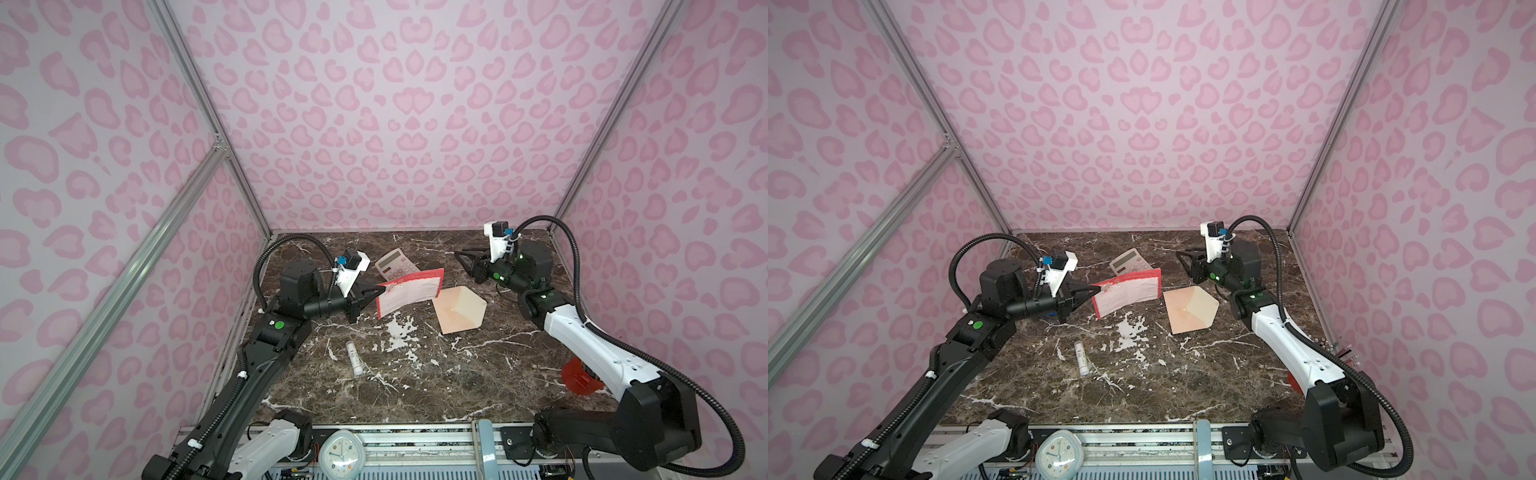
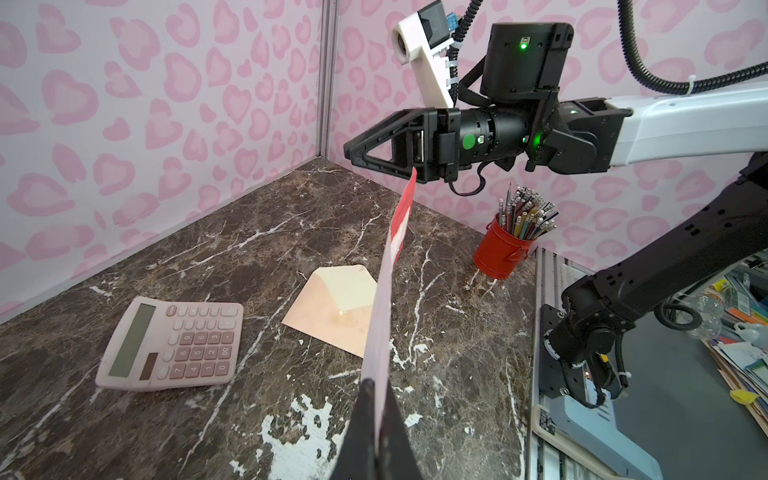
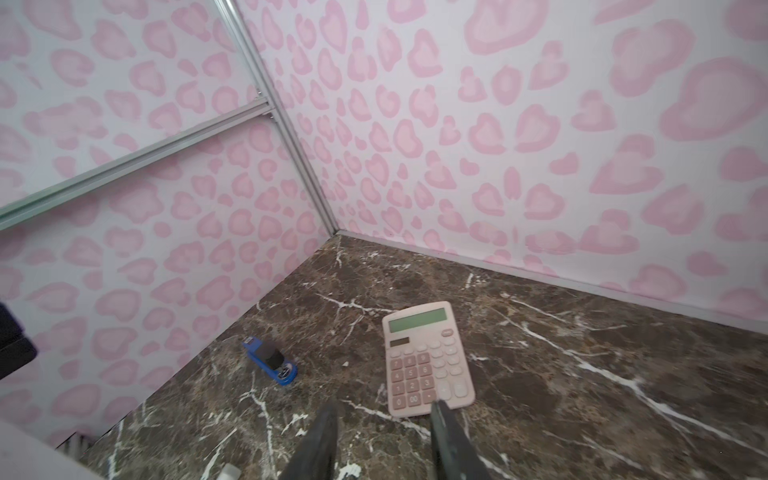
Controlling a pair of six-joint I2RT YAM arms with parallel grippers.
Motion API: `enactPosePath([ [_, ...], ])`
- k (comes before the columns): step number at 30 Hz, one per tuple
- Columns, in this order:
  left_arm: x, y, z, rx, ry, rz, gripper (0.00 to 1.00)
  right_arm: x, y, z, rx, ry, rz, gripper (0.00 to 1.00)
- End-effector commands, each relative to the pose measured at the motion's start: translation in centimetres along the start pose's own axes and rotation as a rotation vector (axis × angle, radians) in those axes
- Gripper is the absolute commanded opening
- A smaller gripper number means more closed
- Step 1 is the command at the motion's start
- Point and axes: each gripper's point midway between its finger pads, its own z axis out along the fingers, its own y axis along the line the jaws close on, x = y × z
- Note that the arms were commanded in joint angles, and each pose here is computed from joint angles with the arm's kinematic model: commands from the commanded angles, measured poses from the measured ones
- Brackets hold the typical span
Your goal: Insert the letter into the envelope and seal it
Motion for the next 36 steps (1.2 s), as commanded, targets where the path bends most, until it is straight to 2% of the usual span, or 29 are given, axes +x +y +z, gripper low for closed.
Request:
enactPosePath([
  [1, -0.8, -0.1, -0.1, 0.006, -0.018, -0.001, 0.04, 0.5, 3.2, 0.4, -0.126, 0.017, -0.050, 0.41],
  [8, -0.9, 0.7, 0.6, -0.004, -0.019, -0.052, 0.04, 3.0, 6.3, 0.9, -0.213, 0.067, -0.041, 0.40],
  [16, -1.0, 2.4, 1.6, -0.042, -0.011, -0.106, 0.04, 3.7, 7.2, 0.4, -0.245, 0.101, -0.031, 0.41],
  [24, -0.7, 3.1, 2.5, -0.028, 0.003, -0.152, 0.04, 5.3, 7.6, -0.2, -0.274, 0.153, 0.005, 0.42],
  [31, -0.7, 3.5, 3.3, -0.010, 0.008, -0.180, 0.04, 5.2, 8.3, -0.4, -0.315, 0.141, 0.051, 0.42],
  [36, -0.3, 3.7, 3.7, 0.004, 0.017, -0.196, 0.04, 4.7, 8.8, -0.4, -0.343, 0.138, 0.056, 0.46],
])
